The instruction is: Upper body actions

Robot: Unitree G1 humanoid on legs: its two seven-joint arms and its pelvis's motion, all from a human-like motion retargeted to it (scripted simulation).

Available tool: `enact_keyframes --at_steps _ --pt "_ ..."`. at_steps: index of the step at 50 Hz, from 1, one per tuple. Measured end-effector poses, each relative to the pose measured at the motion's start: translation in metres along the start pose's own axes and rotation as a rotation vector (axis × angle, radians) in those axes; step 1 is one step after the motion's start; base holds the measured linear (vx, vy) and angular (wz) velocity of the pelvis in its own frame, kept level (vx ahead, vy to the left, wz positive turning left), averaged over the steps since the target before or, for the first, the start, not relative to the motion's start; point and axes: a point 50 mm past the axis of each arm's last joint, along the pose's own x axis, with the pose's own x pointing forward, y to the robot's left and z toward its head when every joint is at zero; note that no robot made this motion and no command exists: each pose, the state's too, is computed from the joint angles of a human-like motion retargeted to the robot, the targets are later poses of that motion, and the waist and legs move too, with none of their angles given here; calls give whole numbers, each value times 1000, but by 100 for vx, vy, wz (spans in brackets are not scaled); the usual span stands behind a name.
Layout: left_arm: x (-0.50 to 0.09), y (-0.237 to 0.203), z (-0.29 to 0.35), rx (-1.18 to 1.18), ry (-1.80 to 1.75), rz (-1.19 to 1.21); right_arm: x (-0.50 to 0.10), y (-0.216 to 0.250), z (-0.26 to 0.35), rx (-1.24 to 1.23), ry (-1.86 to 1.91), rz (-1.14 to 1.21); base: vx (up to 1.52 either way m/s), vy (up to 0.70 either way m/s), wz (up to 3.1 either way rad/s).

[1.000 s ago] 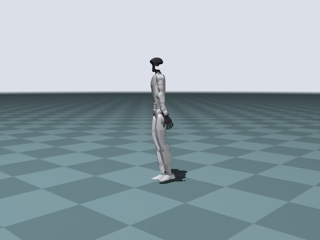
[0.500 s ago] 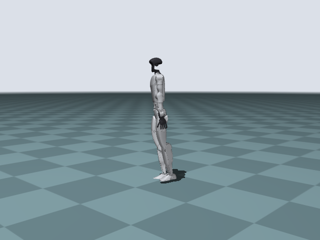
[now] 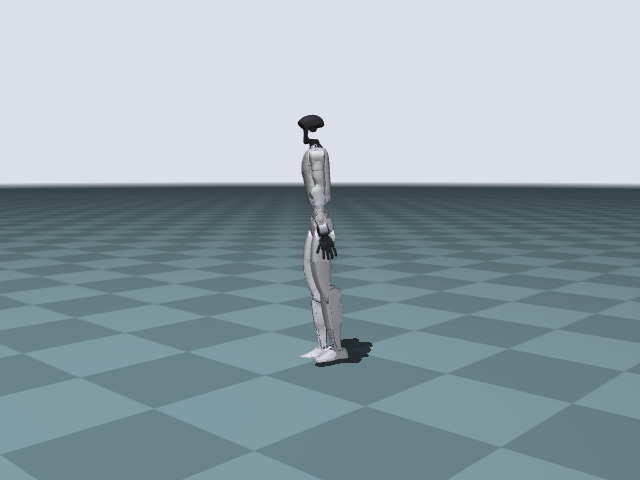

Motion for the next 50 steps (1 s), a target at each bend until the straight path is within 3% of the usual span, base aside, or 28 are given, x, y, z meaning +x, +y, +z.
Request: enact_keyframes --at_steps 13,22,30,37,45,50 --pt "-3 -2 19 -32 -48 -23 -1 -10 6 -80 -26 -94 -16 4 -36" --pt "-1 -3 10 -17 -27 -14 1 -2 -25 -9 87 -38 9 -7 0" --pt "1 -4 -3 -53 11 -37 -1 -11 -3 -10 4 -60 4 -3 21" --pt "-2 6 16 -5 -47 -3 -2 -9 12 -18 -47 -49 -8 -6 36" --pt "-12 -16 60 6 -199 -50 -4 -29 9 -163 -20 -134 -30 0 137" --pt "-14 -25 66 38 -254 -37 -3 -27 -5 -68 23 -129 -37 1 229"
